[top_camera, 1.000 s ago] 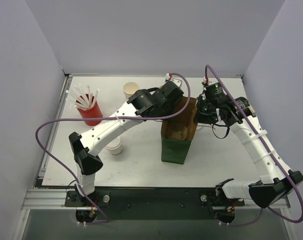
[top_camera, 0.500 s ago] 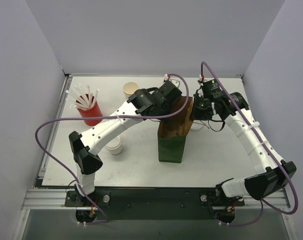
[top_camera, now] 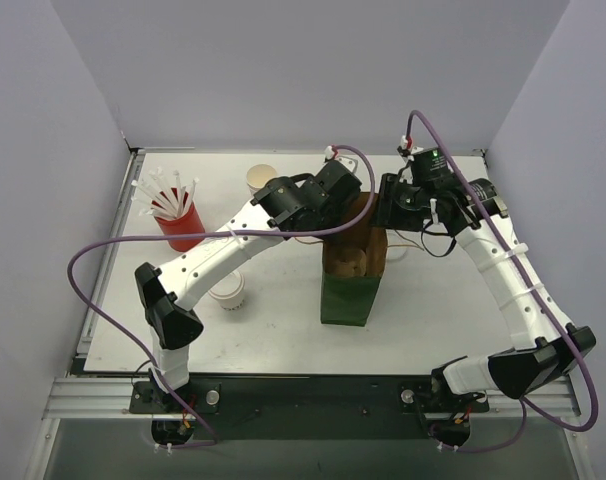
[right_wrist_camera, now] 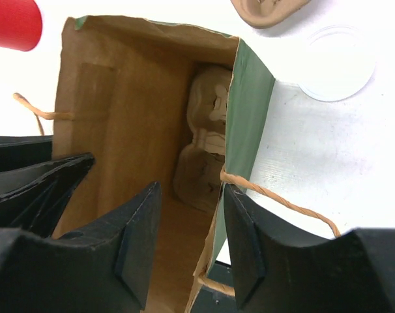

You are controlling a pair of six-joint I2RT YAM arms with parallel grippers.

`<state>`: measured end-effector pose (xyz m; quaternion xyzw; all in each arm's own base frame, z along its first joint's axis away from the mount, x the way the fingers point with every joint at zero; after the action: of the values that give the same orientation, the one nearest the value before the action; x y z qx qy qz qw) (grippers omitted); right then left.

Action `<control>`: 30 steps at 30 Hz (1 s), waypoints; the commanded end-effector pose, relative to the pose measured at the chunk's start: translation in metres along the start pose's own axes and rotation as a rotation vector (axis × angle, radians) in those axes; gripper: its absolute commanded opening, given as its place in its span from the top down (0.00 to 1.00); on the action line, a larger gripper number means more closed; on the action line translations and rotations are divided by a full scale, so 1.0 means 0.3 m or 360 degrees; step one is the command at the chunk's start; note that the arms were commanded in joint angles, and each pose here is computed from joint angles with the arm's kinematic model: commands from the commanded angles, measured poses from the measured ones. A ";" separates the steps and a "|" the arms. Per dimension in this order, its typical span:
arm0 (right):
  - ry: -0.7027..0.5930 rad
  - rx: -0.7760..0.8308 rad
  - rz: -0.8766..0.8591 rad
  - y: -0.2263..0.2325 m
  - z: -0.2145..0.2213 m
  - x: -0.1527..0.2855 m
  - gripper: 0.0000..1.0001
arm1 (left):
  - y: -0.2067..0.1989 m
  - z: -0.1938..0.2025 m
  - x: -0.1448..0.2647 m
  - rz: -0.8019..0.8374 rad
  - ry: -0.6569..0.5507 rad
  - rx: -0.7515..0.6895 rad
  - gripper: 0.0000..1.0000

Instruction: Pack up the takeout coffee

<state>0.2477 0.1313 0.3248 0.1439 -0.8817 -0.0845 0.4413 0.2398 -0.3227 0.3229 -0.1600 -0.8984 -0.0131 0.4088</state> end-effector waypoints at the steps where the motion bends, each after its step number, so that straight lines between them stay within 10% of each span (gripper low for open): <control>1: -0.0106 -0.0013 -0.0059 0.025 -0.031 0.090 0.60 | 0.007 -0.056 0.084 0.0098 -0.0150 0.0090 0.62; 22: -0.0155 0.0008 0.0008 0.020 -0.022 0.155 0.58 | 0.136 -0.188 0.341 0.0206 -0.0507 0.0212 0.25; 30: -0.0150 0.0034 -0.0016 0.025 0.014 0.184 0.58 | 0.420 0.038 0.327 -0.0283 -0.0418 0.0415 0.20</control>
<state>0.2278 0.1250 0.3540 0.1424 -0.8955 -0.0863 0.4128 0.2158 -0.2197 0.3975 -0.1242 -0.9418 0.0772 0.3026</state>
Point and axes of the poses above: each gripper's point midway between its finger pads, its own x axis back along the fingers, its own y axis along the line the jaws close on, z = x × y, the point moved 8 cm from there along x, back along the fingers, and after that the axes turned 5 degrees about x, right-handed, at the moved point
